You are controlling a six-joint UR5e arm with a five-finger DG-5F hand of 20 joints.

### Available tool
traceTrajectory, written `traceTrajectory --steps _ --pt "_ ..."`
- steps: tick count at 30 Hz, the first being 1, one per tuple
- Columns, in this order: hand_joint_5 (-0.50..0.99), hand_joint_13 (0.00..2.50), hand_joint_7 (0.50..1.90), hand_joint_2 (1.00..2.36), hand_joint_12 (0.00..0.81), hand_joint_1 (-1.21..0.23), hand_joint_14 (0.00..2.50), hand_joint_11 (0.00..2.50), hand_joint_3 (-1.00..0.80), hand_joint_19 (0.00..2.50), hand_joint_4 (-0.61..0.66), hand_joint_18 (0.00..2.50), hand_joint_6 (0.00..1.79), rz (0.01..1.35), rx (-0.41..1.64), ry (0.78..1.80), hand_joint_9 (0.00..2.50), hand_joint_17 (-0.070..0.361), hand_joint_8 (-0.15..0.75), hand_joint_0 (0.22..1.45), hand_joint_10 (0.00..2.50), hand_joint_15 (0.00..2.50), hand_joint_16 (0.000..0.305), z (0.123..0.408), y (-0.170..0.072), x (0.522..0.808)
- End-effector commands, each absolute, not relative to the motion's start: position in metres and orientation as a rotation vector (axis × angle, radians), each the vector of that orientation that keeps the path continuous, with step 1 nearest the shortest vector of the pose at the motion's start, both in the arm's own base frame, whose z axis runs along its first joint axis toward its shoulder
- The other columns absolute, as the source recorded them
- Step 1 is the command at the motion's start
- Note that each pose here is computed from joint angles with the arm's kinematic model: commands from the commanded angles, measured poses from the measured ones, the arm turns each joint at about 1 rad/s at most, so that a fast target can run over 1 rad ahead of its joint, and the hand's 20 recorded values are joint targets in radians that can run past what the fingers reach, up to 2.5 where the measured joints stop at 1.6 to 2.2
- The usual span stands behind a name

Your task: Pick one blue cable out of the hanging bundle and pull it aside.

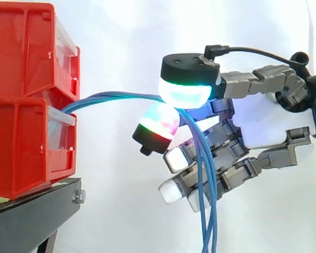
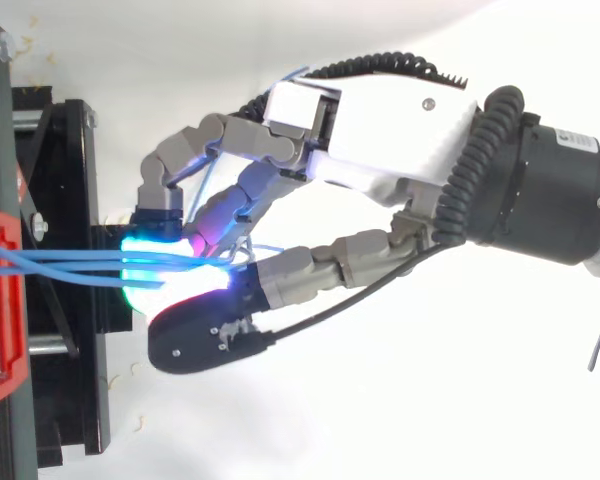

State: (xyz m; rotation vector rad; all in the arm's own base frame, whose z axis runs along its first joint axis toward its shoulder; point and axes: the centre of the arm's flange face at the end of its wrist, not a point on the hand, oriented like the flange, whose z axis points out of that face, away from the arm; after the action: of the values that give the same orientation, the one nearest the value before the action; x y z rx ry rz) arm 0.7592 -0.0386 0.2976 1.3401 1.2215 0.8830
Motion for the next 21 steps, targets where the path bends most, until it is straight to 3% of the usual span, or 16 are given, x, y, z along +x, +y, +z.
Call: traceTrajectory --steps 1,4,7,9,13,15,16,21 --pt "-0.1 0.7 1.18 1.02 0.383 -0.99 0.02 0.49 -0.28 0.55 -0.14 0.55 0.92 0.88 1.345 1.245 0.97 0.118 0.234 0.79 0.02 0.44 0.052 0.3007 -0.0381 0.7581" --pt "-0.1 0.72 1.24 1.01 0.379 -0.98 0.02 0.52 -0.33 0.57 -0.15 0.57 0.93 0.877 1.351 1.265 1.0 0.117 0.233 0.82 0.02 0.44 0.052 0.3041 -0.0395 0.757" --pt "-0.1 0.74 1.15 1.0 0.381 -0.99 0.02 0.52 -0.5 0.54 -0.17 0.61 0.94 0.879 1.351 1.273 1.02 0.116 0.225 0.8 0.02 0.43 0.052 0.3044 -0.0389 0.7567" --pt "-0.08 0.74 0.92 1.0 0.386 -0.96 0.02 0.52 -0.5 0.56 -0.06 0.61 0.92 0.878 1.35 1.274 1.04 0.116 0.242 0.63 0.02 0.44 0.052 0.3044 -0.0389 0.7567" --pt "-0.08 0.77 0.96 1.0 0.425 -0.91 0.02 0.49 -0.5 0.57 -0.01 0.65 0.9 0.878 1.35 1.274 1.05 0.134 0.266 0.47 0.02 0.45 0.059 0.3044 -0.0399 0.7567" --pt "-0.07 0.8 0.95 1.0 0.45 -0.8 0.02 0.48 -0.5 0.59 0.0 0.68 0.9 0.877 1.351 1.275 1.08 0.147 0.292 0.41 0.02 0.45 0.065 0.3042 -0.04 0.7565" --pt "-0.07 0.81 0.95 1.0 0.458 -0.7 0.02 0.46 -0.5 0.59 0.0 0.7 0.89 0.877 1.351 1.272 1.09 0.151 0.295 0.4 0.02 0.45 0.067 0.3044 -0.0411 0.7566" --pt "-0.07 0.81 0.98 1.0 0.439 -0.57 0.02 0.48 -0.5 0.62 0.0 0.65 0.89 0.881 1.354 1.268 1.11 0.137 0.277 0.48 0.02 0.46 0.061 0.3045 -0.0411 0.7568"
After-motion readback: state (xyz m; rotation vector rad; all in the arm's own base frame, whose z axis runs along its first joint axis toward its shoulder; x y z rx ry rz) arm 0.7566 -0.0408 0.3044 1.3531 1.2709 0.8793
